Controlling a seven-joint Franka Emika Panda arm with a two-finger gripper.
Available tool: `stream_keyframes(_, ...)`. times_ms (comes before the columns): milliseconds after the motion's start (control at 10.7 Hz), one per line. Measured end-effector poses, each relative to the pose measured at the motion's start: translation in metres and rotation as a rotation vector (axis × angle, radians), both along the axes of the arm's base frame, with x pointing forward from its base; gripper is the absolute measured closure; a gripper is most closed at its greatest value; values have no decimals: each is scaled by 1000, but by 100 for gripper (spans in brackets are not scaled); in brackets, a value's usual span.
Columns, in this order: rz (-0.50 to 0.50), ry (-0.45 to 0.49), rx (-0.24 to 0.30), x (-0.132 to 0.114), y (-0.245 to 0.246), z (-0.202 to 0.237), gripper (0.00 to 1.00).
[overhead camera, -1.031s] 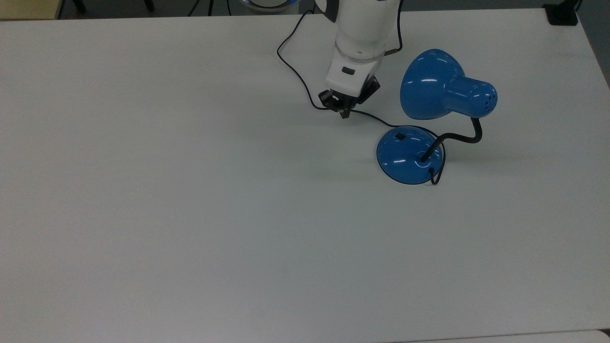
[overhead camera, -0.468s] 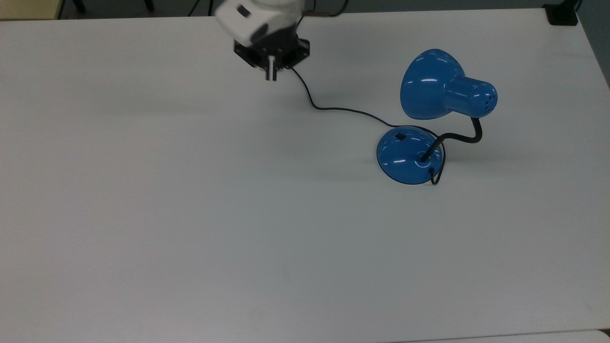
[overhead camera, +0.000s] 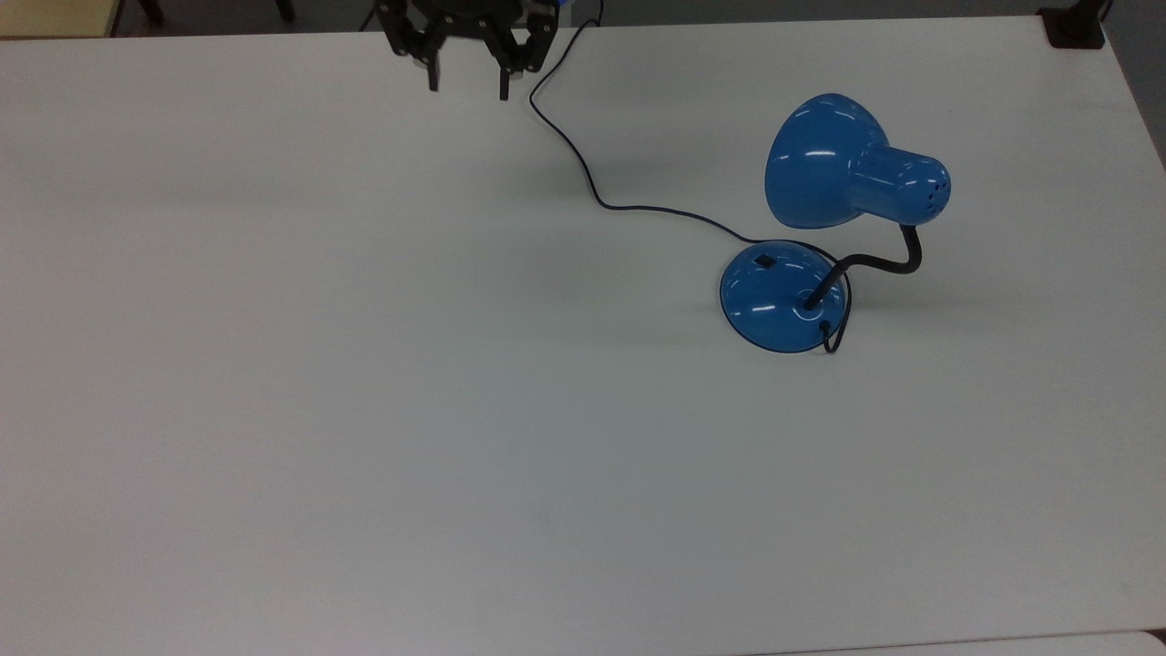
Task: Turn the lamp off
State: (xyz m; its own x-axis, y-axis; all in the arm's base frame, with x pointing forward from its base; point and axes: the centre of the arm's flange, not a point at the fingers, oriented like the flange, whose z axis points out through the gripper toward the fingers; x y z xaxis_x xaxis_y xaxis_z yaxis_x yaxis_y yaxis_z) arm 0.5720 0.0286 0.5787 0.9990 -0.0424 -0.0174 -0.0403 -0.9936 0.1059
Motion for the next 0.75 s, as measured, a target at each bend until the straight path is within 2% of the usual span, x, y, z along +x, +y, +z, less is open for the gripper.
stream_keyframes(187,-21,-24,-1,1,-13,17,4)
stream_keyframes(281,-16,-30,-1,1,-21,21,0)
stream_keyframes(749,-11,-31,-2,1,-31,22,0)
